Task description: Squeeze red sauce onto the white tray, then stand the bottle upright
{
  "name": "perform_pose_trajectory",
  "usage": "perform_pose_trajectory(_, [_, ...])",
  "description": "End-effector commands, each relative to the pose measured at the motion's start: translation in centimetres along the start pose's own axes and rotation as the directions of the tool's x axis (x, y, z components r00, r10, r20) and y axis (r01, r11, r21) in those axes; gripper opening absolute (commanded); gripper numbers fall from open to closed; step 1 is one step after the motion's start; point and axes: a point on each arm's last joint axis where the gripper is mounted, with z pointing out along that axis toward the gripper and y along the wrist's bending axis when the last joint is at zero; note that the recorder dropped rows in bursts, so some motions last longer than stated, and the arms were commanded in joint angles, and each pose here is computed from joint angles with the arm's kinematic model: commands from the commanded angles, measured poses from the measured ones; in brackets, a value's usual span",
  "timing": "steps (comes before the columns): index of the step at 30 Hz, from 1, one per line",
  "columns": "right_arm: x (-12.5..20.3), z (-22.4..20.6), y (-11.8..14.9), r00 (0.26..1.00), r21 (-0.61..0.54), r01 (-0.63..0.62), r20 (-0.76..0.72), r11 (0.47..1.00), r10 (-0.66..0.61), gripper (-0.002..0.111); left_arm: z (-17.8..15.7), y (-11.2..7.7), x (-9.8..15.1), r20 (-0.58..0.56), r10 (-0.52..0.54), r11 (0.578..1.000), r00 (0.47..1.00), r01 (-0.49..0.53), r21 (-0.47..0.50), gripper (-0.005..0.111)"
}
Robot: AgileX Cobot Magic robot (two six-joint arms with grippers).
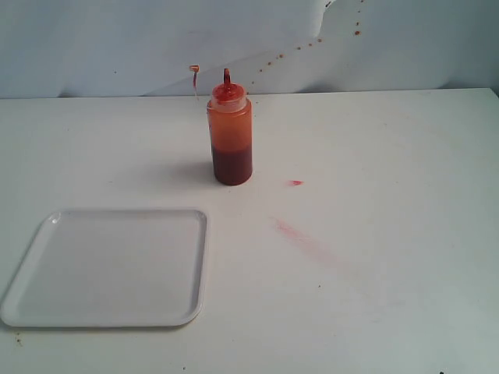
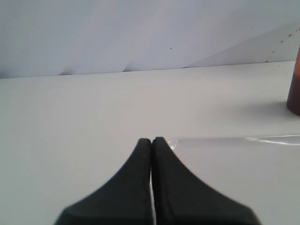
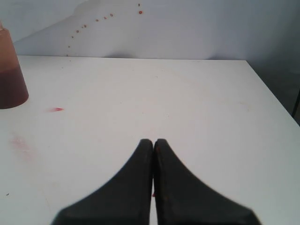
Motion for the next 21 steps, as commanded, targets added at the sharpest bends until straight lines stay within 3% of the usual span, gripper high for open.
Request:
perform_pose_trajectory(1, [0.1,0.0,0.0,1.000,0.003,0.006,0.004,1.000,-0.006,0.000,0.0,0.1,0.1,0.002,0.069,0.998,0.998,-0.069,-0.015,0.000])
perform_pose_trajectory(7, [0.1,0.0,0.0,1.000,0.003,0.006,0.004,1.000,-0.006,0.000,0.0,0.0,-0.4,0.063,0.041,0.999,0.997,-0.041,-0.001,0.000])
perform_pose_trajectory(12, [0.1,0.0,0.0,1.000,0.003,0.006,0.004,1.000,-0.006,0.000,-0.1,-0.2,-1.6,0.190,-0.011,1.000,0.982,0.005,0.028,0.000])
perform_pose_trajectory(17, [0.1,0.0,0.0,1.000,0.003,0.006,0.004,1.000,-0.006,0.000,-0.8,-0.4,-3.6,0.402,-0.142,0.989,0.904,0.113,0.096,0.000])
perform_pose_trajectory(21, [0.1,0.0,0.0,1.000,0.003,0.006,0.004,1.000,-0.006,0.000,-1.3,-0.4,-4.6,0.509,-0.152,0.987,0.847,0.105,0.119,0.000])
